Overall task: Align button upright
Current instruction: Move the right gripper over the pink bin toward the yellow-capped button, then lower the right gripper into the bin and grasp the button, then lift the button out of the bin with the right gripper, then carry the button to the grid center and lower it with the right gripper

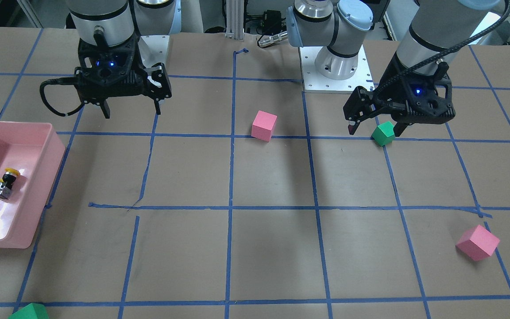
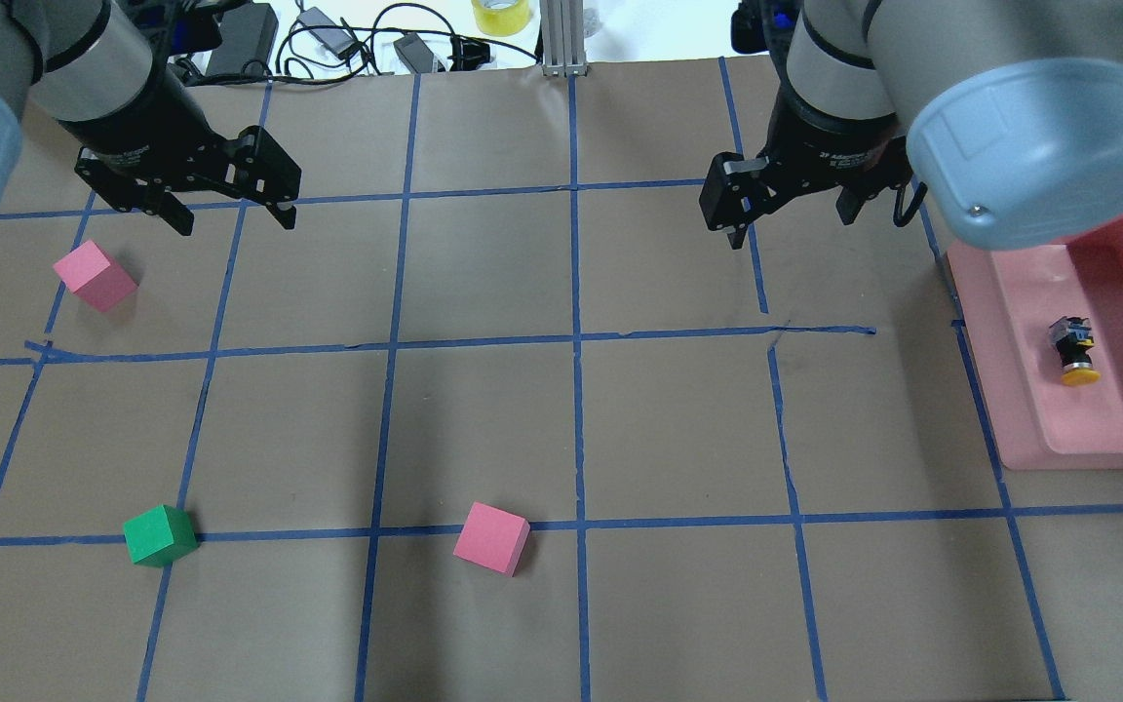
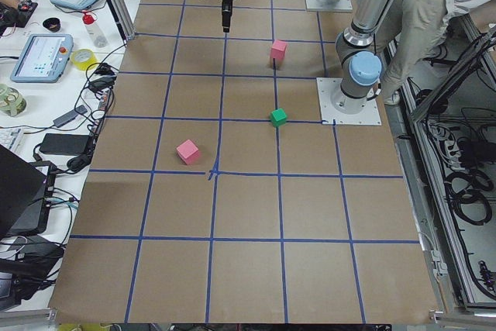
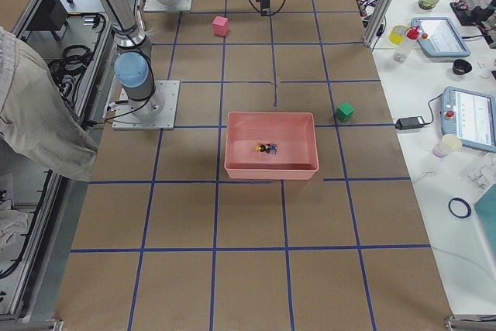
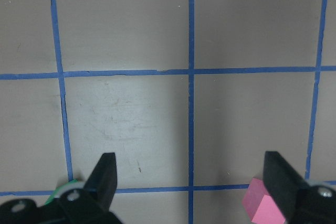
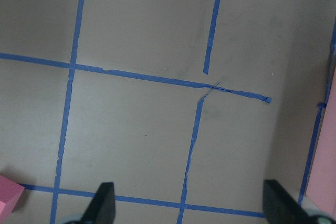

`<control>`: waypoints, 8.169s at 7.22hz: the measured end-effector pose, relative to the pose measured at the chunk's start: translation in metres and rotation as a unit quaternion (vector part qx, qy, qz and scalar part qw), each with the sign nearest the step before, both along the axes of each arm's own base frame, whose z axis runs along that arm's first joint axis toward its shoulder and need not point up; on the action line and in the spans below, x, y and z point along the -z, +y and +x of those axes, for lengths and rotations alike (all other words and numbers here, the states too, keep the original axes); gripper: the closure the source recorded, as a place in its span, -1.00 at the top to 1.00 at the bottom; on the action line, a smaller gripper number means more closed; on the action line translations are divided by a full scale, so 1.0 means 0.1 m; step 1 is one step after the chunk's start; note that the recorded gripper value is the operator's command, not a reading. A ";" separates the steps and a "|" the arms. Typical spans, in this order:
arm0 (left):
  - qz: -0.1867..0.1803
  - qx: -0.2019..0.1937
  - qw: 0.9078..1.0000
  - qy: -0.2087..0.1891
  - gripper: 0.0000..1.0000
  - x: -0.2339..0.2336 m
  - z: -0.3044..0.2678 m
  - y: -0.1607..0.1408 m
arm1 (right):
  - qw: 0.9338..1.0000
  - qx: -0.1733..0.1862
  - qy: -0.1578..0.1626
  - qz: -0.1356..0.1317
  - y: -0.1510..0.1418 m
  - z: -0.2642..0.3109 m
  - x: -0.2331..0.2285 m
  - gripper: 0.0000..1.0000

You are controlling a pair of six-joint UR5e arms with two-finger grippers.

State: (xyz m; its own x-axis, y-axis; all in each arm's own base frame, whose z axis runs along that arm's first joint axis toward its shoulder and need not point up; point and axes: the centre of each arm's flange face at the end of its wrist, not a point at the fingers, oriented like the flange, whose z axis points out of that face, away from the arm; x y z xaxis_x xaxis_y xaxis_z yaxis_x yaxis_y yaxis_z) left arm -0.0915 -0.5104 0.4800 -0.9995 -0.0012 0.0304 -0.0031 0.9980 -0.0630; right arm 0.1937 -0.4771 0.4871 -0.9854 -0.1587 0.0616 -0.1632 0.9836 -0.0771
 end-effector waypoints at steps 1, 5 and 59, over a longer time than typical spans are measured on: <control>0.000 0.000 1.000 0.000 1.00 0.00 0.00 0.00 | 1.000 0.006 -0.001 -0.001 -0.03 -0.06 0.00 1.00; 0.001 0.000 1.000 -0.001 1.00 0.01 0.01 0.00 | 1.000 0.019 -0.003 -0.002 -0.09 -0.25 -0.01 1.00; 0.006 0.001 1.000 -0.004 1.00 0.11 0.00 0.03 | 0.998 0.002 -0.066 0.013 -0.19 1.90 2.90 -0.49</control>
State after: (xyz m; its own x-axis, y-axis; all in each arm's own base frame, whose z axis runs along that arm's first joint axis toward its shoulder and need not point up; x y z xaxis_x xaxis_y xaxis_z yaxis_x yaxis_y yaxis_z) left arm -0.0919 -0.5077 0.4693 -0.9998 0.0000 0.0219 -0.0011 0.9987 -0.0517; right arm 0.3833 -0.4964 0.1969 -0.9852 -0.1548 -0.0733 -0.1496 0.9862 -0.0715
